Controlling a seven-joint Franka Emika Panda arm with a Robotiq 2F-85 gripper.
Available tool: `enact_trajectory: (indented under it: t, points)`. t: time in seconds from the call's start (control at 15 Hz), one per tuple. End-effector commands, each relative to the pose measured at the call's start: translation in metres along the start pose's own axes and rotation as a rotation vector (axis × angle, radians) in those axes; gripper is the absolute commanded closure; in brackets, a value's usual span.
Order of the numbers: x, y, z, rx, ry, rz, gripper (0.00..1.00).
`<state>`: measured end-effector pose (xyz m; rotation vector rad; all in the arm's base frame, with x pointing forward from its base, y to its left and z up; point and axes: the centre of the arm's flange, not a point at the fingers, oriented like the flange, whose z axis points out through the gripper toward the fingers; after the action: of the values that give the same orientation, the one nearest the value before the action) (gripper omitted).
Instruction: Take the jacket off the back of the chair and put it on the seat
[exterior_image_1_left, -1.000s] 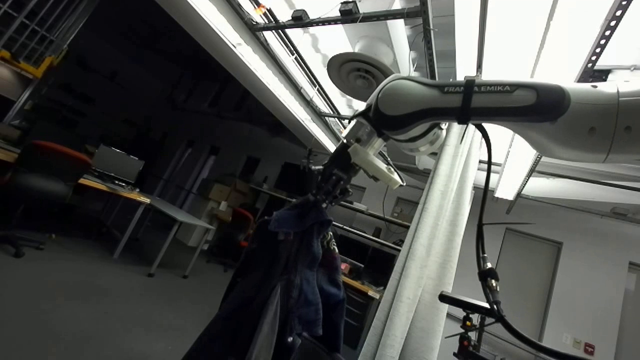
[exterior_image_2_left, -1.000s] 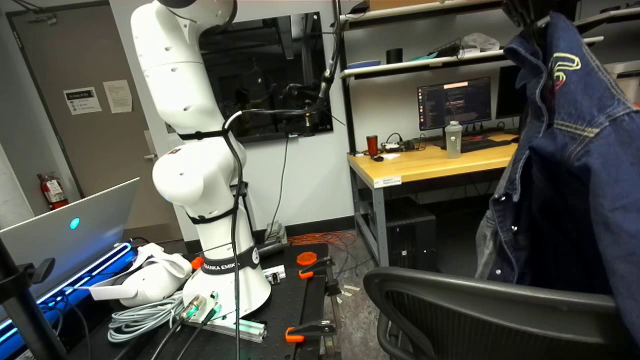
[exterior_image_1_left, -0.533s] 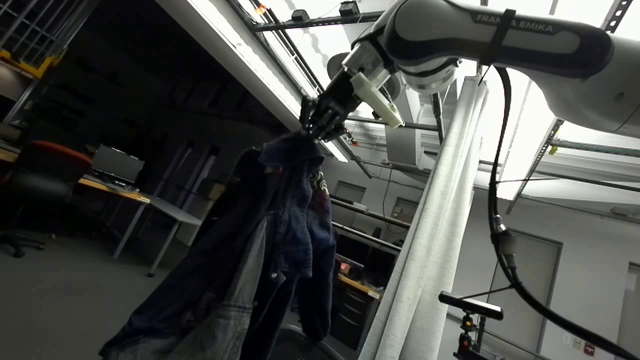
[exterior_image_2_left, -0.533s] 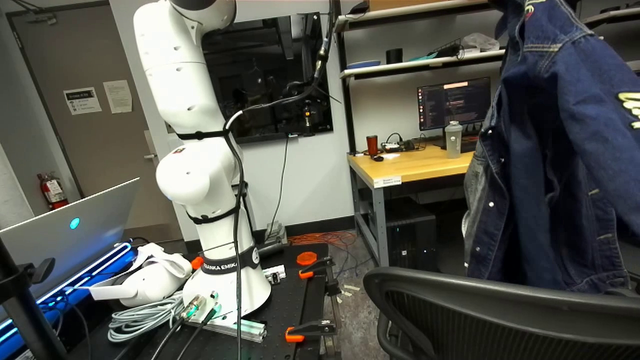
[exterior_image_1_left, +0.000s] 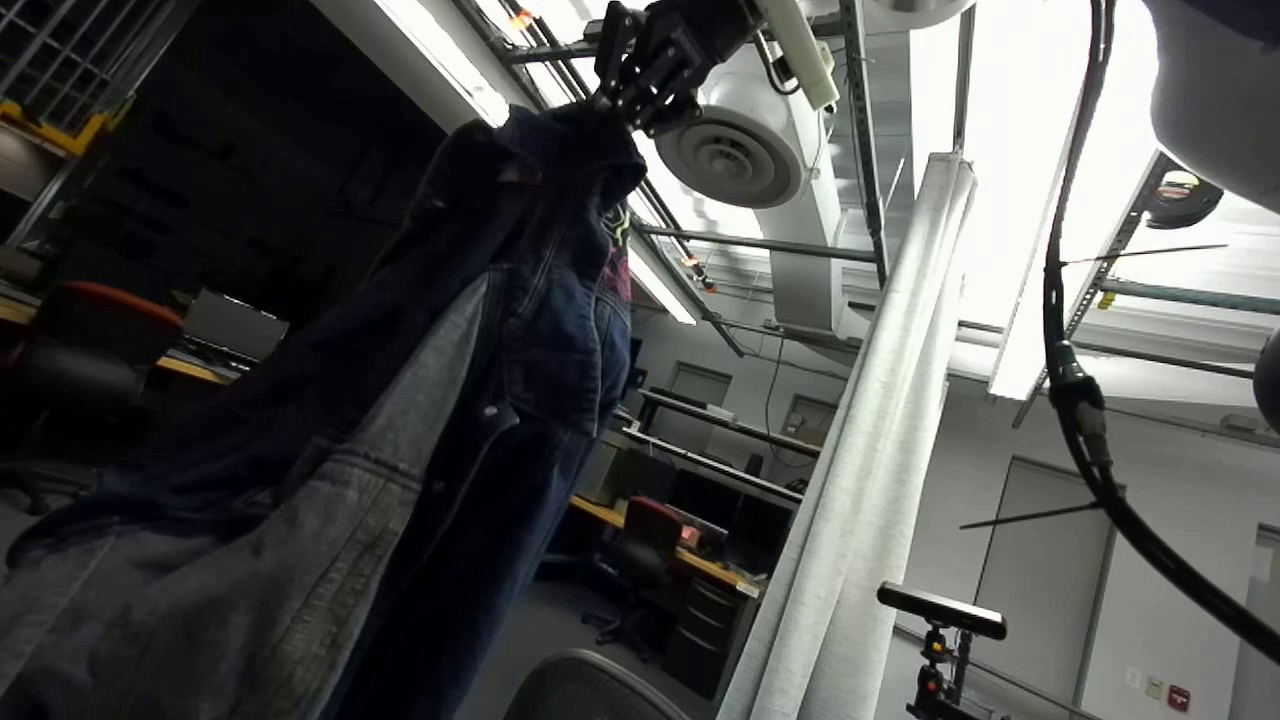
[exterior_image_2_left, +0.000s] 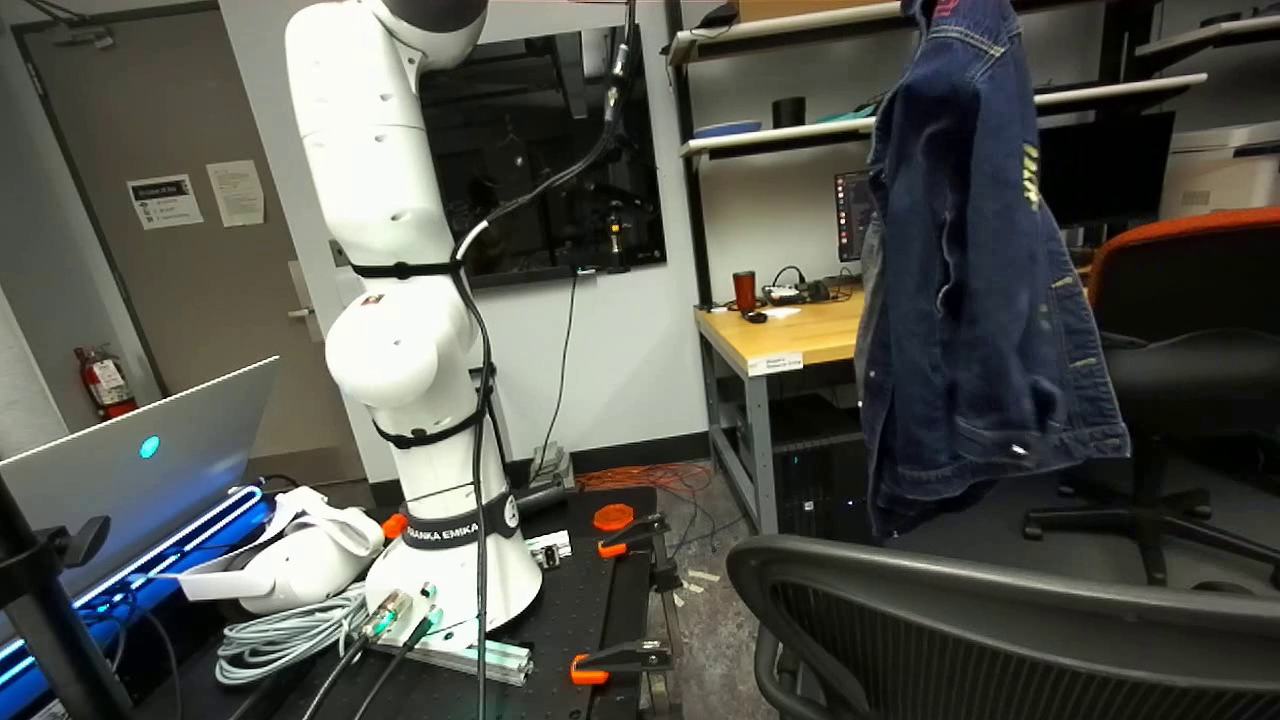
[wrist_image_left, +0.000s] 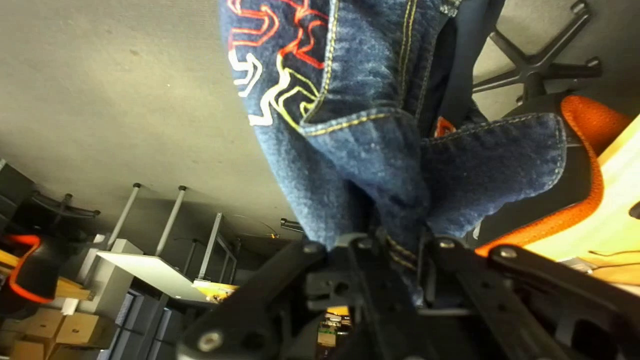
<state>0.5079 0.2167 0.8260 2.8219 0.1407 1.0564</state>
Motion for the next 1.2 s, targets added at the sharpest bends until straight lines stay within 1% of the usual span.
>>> enact_trajectory:
  t: [0.0,0.07,0.13,0.2,0.33,0.47,0.53,0.67,0.8,0.87,1.0,1.13]
  points:
    - [0.051,0.04,0.02,0.02,-0.017,0.043,0.97]
    - [0.054,0.059,0.037,0.021,-0.044,0.06,0.97]
    - [0.046,0.077,0.062,0.028,-0.086,0.08,0.97]
    - [0.045,0.097,0.082,0.04,-0.127,0.098,0.97]
    - [0.038,0.145,0.13,0.048,-0.213,0.117,0.97]
    - [0.022,0.184,0.171,0.03,-0.299,0.086,0.97]
    - [0.014,0.198,0.185,0.029,-0.338,0.066,0.97]
    - [-0.005,0.215,0.204,0.056,-0.41,0.013,0.97]
    - [-0.026,0.218,0.211,0.102,-0.462,-0.057,0.97]
    - [-0.061,0.193,0.222,0.123,-0.482,-0.097,0.97]
    - [-0.087,0.171,0.231,0.179,-0.516,-0.146,0.97]
    - [-0.112,0.148,0.242,0.243,-0.57,-0.161,0.97]
